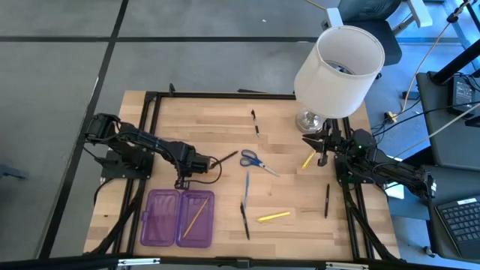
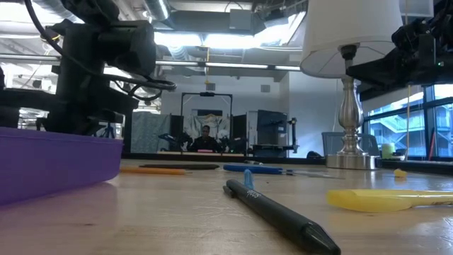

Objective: Pick & place school supplies into a supply box
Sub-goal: Put the orange pencil into the violet box

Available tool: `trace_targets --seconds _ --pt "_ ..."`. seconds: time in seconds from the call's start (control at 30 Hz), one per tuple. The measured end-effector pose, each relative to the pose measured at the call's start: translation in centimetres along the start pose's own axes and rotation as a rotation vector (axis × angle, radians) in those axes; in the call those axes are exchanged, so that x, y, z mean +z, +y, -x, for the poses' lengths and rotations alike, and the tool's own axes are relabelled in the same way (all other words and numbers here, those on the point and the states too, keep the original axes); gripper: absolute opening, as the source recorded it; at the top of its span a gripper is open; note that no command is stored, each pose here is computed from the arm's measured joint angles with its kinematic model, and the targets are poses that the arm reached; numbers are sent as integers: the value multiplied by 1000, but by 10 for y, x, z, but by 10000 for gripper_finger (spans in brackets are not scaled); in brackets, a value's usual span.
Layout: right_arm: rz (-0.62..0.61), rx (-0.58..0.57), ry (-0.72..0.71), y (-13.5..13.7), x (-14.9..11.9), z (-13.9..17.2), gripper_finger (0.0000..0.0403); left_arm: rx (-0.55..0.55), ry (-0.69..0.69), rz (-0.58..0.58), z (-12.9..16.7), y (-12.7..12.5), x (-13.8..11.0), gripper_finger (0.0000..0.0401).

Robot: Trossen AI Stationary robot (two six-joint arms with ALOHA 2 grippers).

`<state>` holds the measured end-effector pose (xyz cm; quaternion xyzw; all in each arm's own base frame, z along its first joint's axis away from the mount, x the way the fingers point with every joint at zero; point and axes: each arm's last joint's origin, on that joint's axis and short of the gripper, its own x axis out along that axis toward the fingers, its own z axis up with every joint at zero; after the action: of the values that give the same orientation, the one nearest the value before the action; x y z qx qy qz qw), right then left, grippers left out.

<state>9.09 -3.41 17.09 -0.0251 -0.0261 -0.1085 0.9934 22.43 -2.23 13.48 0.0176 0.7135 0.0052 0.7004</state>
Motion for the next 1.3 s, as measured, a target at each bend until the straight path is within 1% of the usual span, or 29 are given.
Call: trace_targets --seconds 0.2,0.3,0.43,0.53,0.63,0.77,0.83,1.0,1.13,1.23,1.3 --pt "0 0 0 0 0 0 60 -1 -3 5 5 0 0 6" --pt "2 0 1 0 0 0 60 -8 -43 7 13 0 3 7" --pt "1 0 2 0 0 0 60 -10 -61 14 20 0 3 7" --pt "1 0 4 0 0 0 60 -25 -79 56 24 0 2 7" --pt "1 0 4 0 0 0 60 -83 -98 141 31 -1 -1 7" --pt "1 0 4 0 0 0 60 -183 -127 357 41 -3 -3 6" --pt "2 0 4 0 0 0 60 -239 -150 438 46 -7 -3 6" --pt "2 0 4 0 0 0 60 -363 -249 504 62 -21 -2 7" --pt "3 -1 2 0 0 0 60 -455 -318 597 74 -35 -1 5" --pt "9 -29 -8 -1 1 0 60 -530 -317 684 79 -50 -1 7" --pt "7 -55 -7 -2 1 0 60 -562 -288 723 79 -63 -4 8"
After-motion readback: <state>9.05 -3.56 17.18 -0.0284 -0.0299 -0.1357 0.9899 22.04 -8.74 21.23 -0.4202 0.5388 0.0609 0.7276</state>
